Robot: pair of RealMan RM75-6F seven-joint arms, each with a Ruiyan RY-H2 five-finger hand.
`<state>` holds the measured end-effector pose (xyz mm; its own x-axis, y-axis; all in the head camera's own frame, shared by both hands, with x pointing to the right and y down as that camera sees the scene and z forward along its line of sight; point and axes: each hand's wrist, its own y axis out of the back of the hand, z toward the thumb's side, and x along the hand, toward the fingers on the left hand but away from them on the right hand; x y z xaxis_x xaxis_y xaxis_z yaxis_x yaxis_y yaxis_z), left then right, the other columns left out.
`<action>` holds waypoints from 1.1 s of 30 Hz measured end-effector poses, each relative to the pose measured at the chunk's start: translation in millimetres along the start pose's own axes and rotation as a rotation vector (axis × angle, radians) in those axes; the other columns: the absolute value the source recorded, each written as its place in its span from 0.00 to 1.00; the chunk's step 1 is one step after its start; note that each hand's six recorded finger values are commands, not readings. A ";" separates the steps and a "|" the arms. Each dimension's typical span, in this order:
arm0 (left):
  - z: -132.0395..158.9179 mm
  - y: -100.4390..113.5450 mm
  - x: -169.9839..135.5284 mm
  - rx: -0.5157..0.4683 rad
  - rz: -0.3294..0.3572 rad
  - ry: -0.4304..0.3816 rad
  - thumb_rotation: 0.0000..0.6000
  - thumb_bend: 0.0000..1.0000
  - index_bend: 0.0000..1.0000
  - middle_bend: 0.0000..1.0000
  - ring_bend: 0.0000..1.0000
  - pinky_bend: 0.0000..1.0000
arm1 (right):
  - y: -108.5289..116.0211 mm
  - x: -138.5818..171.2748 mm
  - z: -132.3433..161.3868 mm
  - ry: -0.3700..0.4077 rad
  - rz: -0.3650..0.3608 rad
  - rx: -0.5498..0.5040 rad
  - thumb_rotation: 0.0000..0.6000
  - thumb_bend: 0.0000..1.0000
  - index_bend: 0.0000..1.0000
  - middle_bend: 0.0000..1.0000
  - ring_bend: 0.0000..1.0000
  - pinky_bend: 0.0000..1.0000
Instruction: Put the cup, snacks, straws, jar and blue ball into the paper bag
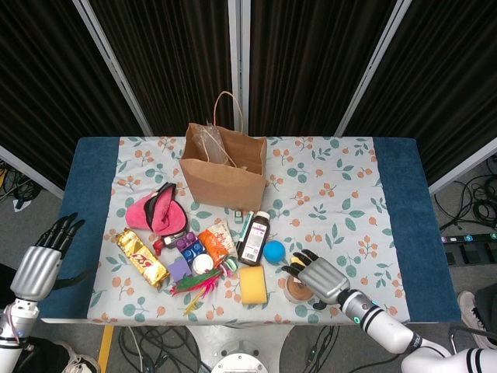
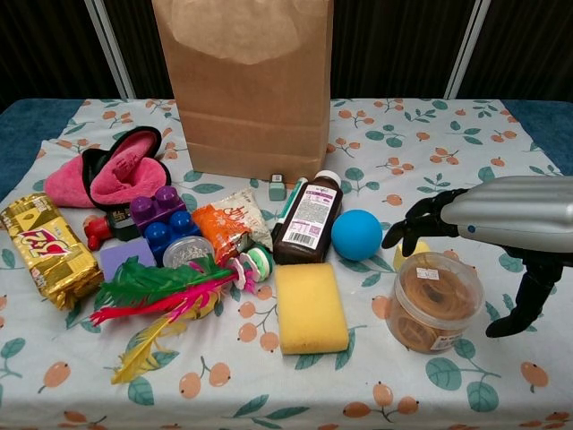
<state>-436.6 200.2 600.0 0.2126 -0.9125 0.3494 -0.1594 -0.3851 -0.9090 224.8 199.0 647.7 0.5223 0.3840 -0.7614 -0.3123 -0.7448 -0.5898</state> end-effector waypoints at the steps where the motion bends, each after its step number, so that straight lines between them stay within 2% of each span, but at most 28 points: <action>1: -0.4 0.0 -0.1 0.001 0.000 0.000 1.00 0.11 0.09 0.11 0.06 0.22 | -0.6 -0.5 -0.2 -0.002 0.000 0.002 1.00 0.00 0.12 0.20 0.02 0.06; 10: -4.5 -2.2 -2.2 -0.006 -0.001 0.012 1.00 0.11 0.09 0.11 0.06 0.22 | -10.0 -8.3 -1.9 -0.024 0.010 -0.007 1.00 0.00 0.13 0.21 0.04 0.05; 15: -6.5 -1.3 -2.4 -0.007 0.004 0.016 1.00 0.11 0.09 0.11 0.06 0.22 | -11.8 -11.1 1.0 -0.023 0.003 0.002 1.00 0.01 0.20 0.26 0.10 0.09; 19: -6.5 -1.8 -2.5 -0.009 0.004 0.015 1.00 0.11 0.09 0.11 0.06 0.22 | -13.5 -11.7 2.7 -0.023 -0.002 0.012 1.00 0.07 0.28 0.30 0.16 0.12; 26: -7.3 -1.7 -2.5 -0.012 0.003 0.016 1.00 0.11 0.09 0.11 0.06 0.22 | -8.7 -11.1 3.6 -0.032 -0.050 0.026 1.00 0.17 0.42 0.39 0.25 0.19; 30: -7.3 -0.7 -2.5 -0.014 0.006 0.015 1.00 0.11 0.09 0.11 0.06 0.22 | -1.7 -9.0 5.7 -0.030 -0.082 0.023 1.00 0.18 0.43 0.40 0.25 0.19; 33: -7.5 0.1 -2.6 -0.016 0.006 0.017 1.00 0.11 0.09 0.11 0.06 0.22 | 13.0 -5.3 8.8 -0.024 -0.128 0.017 1.00 0.18 0.43 0.40 0.25 0.19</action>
<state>-444.4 201.5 600.7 0.1957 -0.9169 0.3479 -0.1760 -0.3819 -0.9073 211.0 192.1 641.7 0.5400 0.4885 -0.6854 -0.2573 -0.6795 -0.6871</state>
